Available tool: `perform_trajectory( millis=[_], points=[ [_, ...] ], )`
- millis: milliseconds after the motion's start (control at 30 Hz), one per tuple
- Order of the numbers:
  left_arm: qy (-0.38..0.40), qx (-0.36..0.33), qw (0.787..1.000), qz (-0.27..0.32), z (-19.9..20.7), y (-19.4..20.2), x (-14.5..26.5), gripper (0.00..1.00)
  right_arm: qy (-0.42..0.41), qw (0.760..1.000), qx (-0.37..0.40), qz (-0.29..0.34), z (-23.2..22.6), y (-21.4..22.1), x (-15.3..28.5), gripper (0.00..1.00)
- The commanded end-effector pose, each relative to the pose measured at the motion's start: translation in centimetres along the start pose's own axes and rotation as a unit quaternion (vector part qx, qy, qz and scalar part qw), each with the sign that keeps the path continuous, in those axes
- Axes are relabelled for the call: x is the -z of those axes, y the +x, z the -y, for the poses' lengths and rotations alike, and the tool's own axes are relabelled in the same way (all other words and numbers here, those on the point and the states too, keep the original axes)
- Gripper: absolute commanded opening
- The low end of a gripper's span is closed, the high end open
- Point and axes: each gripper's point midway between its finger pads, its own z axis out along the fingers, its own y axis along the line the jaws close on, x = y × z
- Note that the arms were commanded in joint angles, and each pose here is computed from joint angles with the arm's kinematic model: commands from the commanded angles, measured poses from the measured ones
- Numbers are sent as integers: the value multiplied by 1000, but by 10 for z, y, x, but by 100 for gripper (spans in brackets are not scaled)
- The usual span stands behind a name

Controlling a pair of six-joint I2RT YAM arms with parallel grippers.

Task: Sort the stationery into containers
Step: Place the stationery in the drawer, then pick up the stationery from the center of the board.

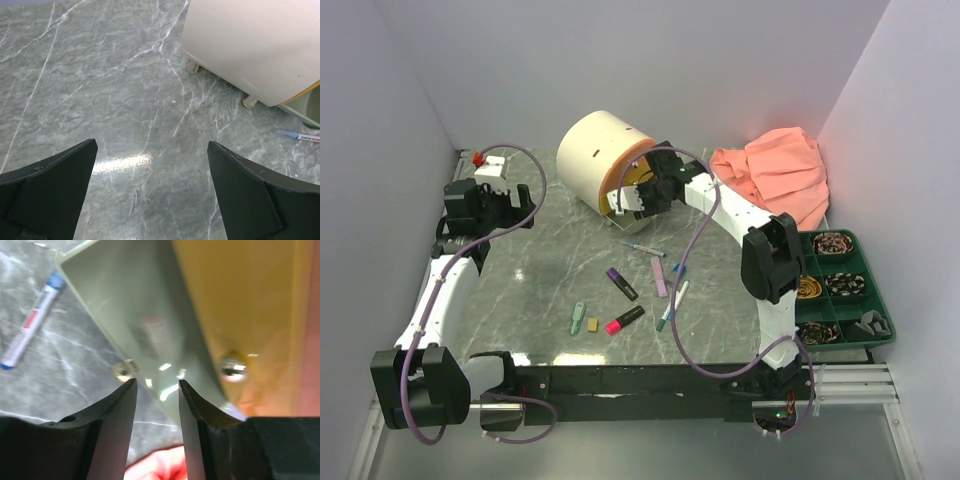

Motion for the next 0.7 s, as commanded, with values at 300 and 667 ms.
perform_trajectory(
  millis=[300, 667],
  points=[
    [0, 30, 999, 30, 5, -7, 12, 100, 13, 990, -104, 96, -35, -72, 85, 48],
    [-68, 55, 994, -68, -11, 63, 30, 100, -158, 961, -78, 214, -174, -163, 65, 51]
  ],
)
